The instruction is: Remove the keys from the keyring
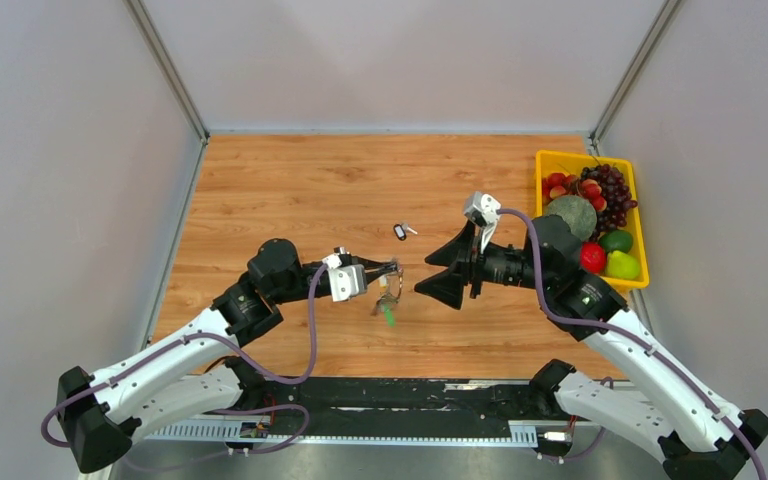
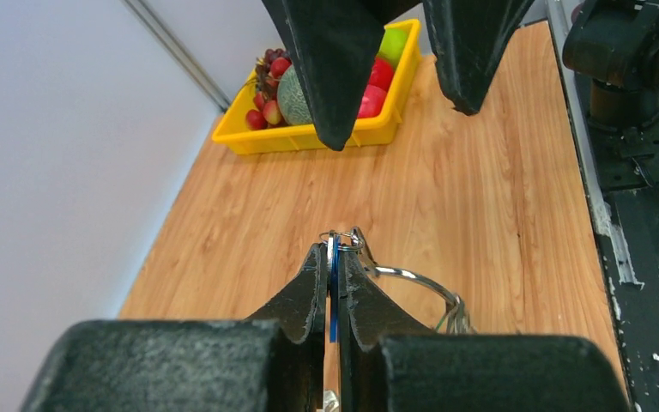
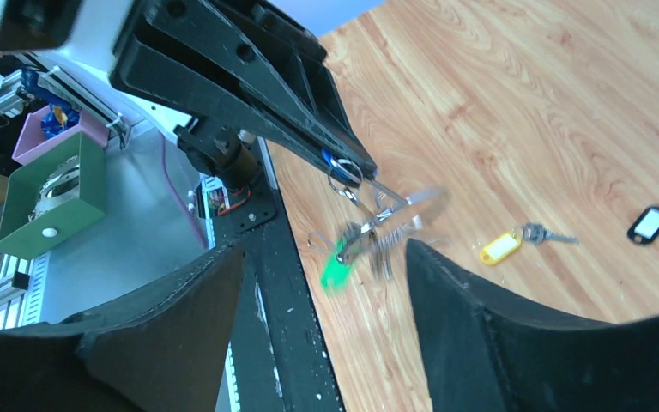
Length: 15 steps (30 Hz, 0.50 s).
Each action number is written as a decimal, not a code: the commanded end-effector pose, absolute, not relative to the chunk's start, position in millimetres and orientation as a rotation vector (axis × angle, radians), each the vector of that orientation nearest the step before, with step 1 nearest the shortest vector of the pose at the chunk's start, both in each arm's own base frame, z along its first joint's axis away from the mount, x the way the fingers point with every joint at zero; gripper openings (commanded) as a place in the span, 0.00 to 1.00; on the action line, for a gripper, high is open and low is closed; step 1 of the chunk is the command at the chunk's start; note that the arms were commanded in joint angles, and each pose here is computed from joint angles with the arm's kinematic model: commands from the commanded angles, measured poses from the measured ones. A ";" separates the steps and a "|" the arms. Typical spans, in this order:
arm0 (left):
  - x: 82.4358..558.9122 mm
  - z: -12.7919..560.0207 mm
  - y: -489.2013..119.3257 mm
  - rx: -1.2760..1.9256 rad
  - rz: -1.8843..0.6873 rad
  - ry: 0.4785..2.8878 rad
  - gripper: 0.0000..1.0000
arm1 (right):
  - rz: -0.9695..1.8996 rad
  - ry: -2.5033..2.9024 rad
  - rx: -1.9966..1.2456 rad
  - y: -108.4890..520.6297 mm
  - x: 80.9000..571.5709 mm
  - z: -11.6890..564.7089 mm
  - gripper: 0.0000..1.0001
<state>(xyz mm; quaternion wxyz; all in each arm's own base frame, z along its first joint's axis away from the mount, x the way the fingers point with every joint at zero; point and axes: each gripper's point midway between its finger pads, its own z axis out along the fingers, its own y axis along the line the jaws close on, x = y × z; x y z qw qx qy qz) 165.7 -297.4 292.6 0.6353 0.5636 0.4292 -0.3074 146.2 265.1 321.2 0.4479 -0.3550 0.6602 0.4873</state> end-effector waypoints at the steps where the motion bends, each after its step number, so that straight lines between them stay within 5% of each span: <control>1: 161.6 307.3 -298.6 1.297 -0.702 0.919 0.00 | 1.153 1.635 -0.864 261.2 150.7 308.2 0.75; 11: 159.2 304.5 -298.7 1.318 -0.703 0.909 0.00 | 1.105 1.648 -0.866 261.8 158.9 289.3 0.67; 15: 159.9 301.6 -299.4 1.332 -0.699 0.913 0.00 | 1.106 1.645 -0.810 263.1 163.7 283.4 0.55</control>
